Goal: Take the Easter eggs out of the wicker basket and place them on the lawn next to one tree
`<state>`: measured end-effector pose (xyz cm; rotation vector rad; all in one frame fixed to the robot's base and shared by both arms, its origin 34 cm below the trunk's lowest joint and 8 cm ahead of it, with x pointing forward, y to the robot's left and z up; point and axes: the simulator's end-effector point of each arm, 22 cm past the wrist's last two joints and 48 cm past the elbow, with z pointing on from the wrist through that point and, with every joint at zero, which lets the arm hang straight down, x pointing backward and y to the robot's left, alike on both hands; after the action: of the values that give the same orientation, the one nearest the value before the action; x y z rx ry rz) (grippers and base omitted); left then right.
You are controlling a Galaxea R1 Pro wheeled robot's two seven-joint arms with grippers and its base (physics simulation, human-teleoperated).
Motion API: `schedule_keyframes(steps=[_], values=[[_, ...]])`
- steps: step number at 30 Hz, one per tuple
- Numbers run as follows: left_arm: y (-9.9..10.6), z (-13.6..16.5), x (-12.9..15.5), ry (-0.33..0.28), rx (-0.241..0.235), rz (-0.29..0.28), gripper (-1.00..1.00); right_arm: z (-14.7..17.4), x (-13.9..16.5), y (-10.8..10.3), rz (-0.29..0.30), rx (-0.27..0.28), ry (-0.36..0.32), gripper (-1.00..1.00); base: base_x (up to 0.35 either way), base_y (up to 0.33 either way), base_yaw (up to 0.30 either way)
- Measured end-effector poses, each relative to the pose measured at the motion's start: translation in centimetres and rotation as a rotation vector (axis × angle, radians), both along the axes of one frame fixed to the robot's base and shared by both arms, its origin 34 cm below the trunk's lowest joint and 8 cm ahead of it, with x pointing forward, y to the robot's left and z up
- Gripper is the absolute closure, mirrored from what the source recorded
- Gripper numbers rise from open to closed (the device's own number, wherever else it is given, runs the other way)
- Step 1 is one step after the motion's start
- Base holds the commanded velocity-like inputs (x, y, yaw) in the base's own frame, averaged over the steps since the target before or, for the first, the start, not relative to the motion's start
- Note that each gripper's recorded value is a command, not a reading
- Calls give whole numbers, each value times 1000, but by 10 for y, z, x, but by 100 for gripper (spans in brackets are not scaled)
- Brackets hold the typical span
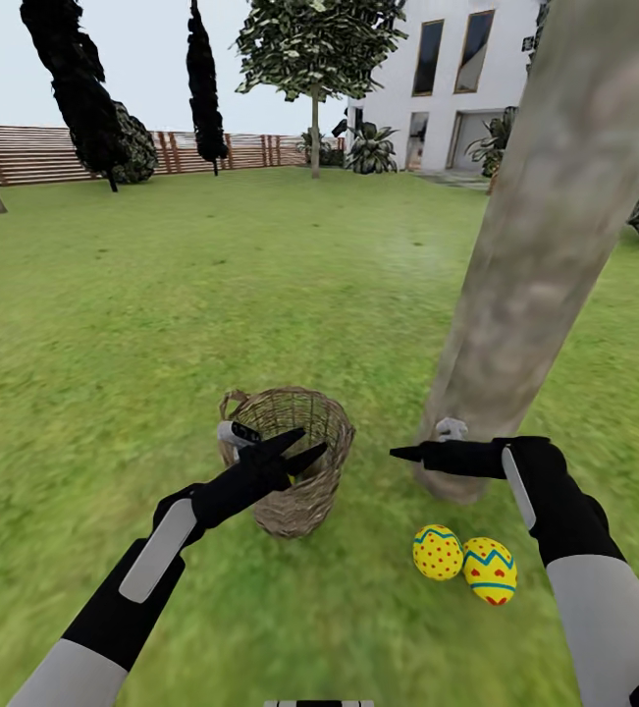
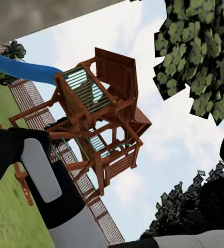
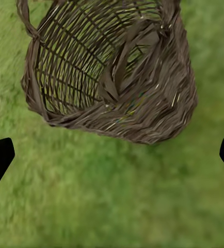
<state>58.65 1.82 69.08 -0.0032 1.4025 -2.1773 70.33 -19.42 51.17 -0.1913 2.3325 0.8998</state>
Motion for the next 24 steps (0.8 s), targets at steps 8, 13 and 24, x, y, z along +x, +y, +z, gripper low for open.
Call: schedule_keyframes(steps=[8, 13, 24], values=[[-1, 17, -6, -32, 1, -1, -100, 28, 6, -16, -57, 38, -43, -100, 0, 0, 0], [1, 28, -10, -53, 3, 0, -100, 42, 6, -15, -59, 43, -66, -100, 0, 0, 0], [3, 30, -10, -57, -2, 7, -100, 44, 6, -15, -59, 43, -70, -100, -43, 104, 0]])
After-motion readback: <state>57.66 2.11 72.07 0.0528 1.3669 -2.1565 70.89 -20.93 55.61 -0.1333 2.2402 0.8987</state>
